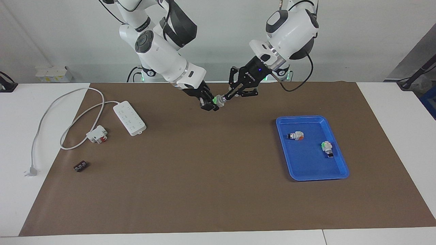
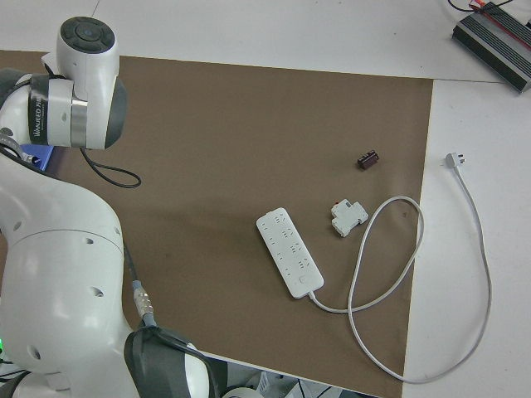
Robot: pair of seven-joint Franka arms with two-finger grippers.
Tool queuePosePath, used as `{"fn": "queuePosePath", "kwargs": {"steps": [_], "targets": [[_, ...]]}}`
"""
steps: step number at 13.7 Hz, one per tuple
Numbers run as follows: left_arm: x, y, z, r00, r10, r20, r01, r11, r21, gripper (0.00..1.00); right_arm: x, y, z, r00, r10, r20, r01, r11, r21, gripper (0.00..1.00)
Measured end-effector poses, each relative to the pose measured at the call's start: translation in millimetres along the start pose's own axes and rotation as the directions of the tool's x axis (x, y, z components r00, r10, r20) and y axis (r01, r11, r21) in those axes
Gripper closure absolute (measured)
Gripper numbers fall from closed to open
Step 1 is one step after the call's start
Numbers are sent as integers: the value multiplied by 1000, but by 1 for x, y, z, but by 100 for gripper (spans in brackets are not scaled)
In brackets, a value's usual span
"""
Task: Turn and place switch with both arms
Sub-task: 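Open the right gripper and pull the switch away with the left gripper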
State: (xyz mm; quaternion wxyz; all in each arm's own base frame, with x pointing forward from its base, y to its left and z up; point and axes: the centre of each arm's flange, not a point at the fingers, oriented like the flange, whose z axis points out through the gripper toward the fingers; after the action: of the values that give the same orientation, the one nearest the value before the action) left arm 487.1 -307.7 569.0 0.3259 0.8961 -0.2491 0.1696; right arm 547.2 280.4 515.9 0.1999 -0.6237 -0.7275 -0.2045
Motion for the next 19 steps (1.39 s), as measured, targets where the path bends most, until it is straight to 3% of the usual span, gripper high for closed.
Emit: {"fn": "queuePosePath", "kwargs": {"steps": [17,18,19], "targets": [[-1,-2,-2,999,41,20,-42,999,18,90,0,1,1,1000,-5,-1,5,1000,-16,58],[-1,-2,-2,999,42,21,-42,999,19,90,1,2,0,1000,-6,-2,6,1000,-23,57],[-5,-6,2,998,46,47,-48,998,31,90,2,5,-6,1000,-8,-4,8,999,-52,48]]}}
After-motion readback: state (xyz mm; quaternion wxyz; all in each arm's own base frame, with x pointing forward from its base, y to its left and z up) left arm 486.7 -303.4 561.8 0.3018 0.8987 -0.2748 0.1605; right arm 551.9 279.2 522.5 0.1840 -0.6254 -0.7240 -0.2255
